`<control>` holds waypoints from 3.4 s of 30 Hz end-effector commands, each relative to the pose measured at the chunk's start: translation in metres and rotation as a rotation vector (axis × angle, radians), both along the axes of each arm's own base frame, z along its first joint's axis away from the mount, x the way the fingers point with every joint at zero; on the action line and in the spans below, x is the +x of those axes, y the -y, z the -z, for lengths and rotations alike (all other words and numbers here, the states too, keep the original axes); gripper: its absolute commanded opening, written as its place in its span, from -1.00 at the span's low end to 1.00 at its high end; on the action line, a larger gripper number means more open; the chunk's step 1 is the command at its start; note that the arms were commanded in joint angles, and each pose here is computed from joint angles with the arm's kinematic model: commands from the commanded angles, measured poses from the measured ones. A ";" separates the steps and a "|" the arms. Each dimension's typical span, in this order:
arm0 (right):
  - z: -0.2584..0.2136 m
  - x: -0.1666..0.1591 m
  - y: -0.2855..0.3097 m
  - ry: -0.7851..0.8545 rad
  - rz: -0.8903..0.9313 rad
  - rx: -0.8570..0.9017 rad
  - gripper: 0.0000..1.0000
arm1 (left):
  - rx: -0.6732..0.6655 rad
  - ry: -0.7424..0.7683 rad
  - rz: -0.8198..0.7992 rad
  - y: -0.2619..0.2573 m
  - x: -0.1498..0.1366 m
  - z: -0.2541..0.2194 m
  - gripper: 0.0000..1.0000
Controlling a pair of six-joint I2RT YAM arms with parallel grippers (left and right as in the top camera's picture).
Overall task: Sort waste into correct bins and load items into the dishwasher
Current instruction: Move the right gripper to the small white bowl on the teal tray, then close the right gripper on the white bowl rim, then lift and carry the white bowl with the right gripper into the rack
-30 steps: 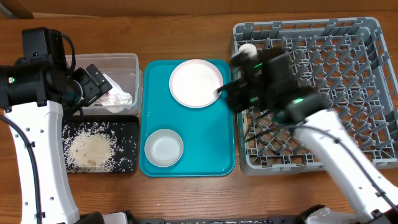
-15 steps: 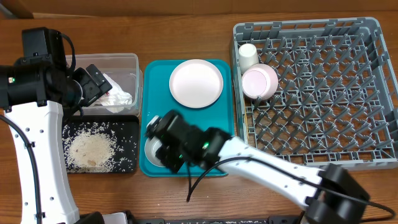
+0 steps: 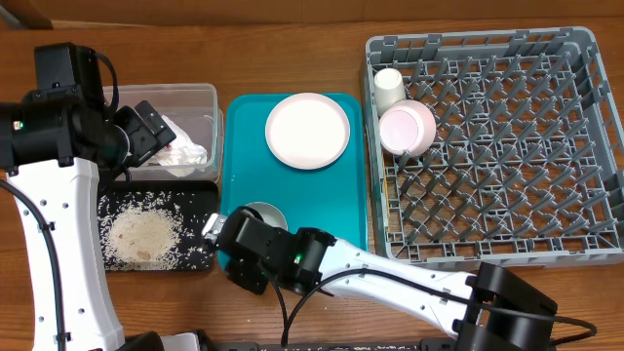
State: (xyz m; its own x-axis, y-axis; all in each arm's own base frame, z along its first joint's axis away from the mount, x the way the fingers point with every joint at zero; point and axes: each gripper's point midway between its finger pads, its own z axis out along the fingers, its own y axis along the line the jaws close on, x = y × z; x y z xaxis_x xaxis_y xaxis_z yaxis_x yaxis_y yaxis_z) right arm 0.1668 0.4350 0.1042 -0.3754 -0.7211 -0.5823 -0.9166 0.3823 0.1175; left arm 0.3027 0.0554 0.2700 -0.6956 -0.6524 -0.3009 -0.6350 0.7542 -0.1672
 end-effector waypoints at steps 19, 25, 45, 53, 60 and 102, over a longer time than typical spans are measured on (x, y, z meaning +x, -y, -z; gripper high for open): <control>0.044 0.007 0.007 0.041 -0.015 -0.116 -0.53 | 0.010 0.012 -0.010 -0.003 0.002 -0.004 1.00; 0.050 0.004 0.009 0.026 -0.020 -0.132 -0.57 | 0.010 0.012 -0.010 -0.003 0.002 -0.004 1.00; 0.062 0.002 0.021 0.040 -0.068 -0.207 -0.65 | 0.010 0.012 -0.010 -0.003 0.002 -0.004 1.00; 0.069 0.001 0.025 0.037 -0.075 -0.233 -0.80 | 0.010 0.012 -0.010 -0.003 0.002 -0.004 1.00; 0.069 0.003 0.024 0.047 -0.069 -0.232 -0.82 | 0.011 0.012 -0.011 -0.004 0.002 -0.004 0.99; -0.200 0.085 0.247 -0.445 0.529 0.547 -0.92 | 0.010 0.012 -0.010 -0.003 0.002 -0.004 0.99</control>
State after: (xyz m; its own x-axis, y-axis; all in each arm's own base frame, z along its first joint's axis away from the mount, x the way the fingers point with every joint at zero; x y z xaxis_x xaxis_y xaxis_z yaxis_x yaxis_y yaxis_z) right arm 0.2650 0.1824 0.2883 -0.8521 -0.0432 -0.5216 -0.4083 0.6784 0.6108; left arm 0.3027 0.0554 0.2700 -0.6956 -0.6524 -0.3009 -0.6350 0.7542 -0.1672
